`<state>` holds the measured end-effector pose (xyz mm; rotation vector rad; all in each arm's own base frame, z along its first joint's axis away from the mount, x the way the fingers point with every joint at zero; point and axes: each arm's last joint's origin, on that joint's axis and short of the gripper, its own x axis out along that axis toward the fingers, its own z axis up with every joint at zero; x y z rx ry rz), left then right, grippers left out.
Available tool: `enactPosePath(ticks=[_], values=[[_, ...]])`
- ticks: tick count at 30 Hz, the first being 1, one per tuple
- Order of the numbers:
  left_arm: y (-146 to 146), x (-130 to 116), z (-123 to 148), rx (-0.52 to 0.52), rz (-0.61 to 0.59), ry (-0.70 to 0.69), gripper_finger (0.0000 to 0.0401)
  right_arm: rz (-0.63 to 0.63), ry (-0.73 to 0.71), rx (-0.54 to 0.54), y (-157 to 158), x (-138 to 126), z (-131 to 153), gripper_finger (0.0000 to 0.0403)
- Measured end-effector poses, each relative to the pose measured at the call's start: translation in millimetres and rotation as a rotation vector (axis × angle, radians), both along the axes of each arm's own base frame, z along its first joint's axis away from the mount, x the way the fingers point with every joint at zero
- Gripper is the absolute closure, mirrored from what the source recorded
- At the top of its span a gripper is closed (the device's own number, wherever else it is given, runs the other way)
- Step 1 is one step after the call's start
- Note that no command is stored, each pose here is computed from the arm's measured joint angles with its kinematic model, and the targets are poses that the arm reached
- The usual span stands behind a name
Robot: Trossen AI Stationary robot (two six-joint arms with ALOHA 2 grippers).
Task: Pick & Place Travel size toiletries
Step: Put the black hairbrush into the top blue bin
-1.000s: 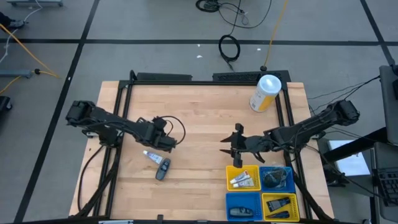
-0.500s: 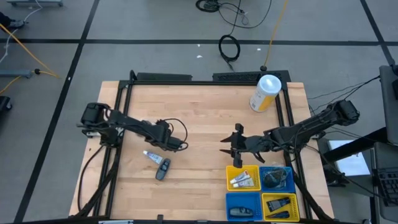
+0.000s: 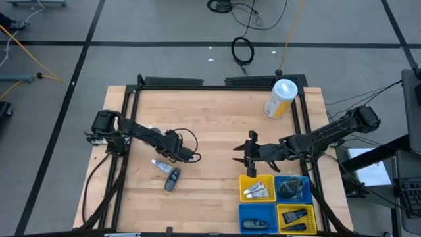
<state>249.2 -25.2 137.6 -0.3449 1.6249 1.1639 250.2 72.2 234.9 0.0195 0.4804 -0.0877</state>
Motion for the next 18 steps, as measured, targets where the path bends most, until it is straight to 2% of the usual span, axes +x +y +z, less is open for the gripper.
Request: enactPosePath(ticks=[11, 18], values=[[4.7, -24.1, -16.5, 0.038, 0.055, 0.082, 0.0229, 0.0, 0.0, 0.0, 0.0, 0.0, 0.0, 0.0232], [5.2, -24.4, -21.9, 0.038, 0.031, 0.053, 0.0229, 0.0, 0.0, 0.0, 0.0, 0.0, 0.0, 0.0232]])
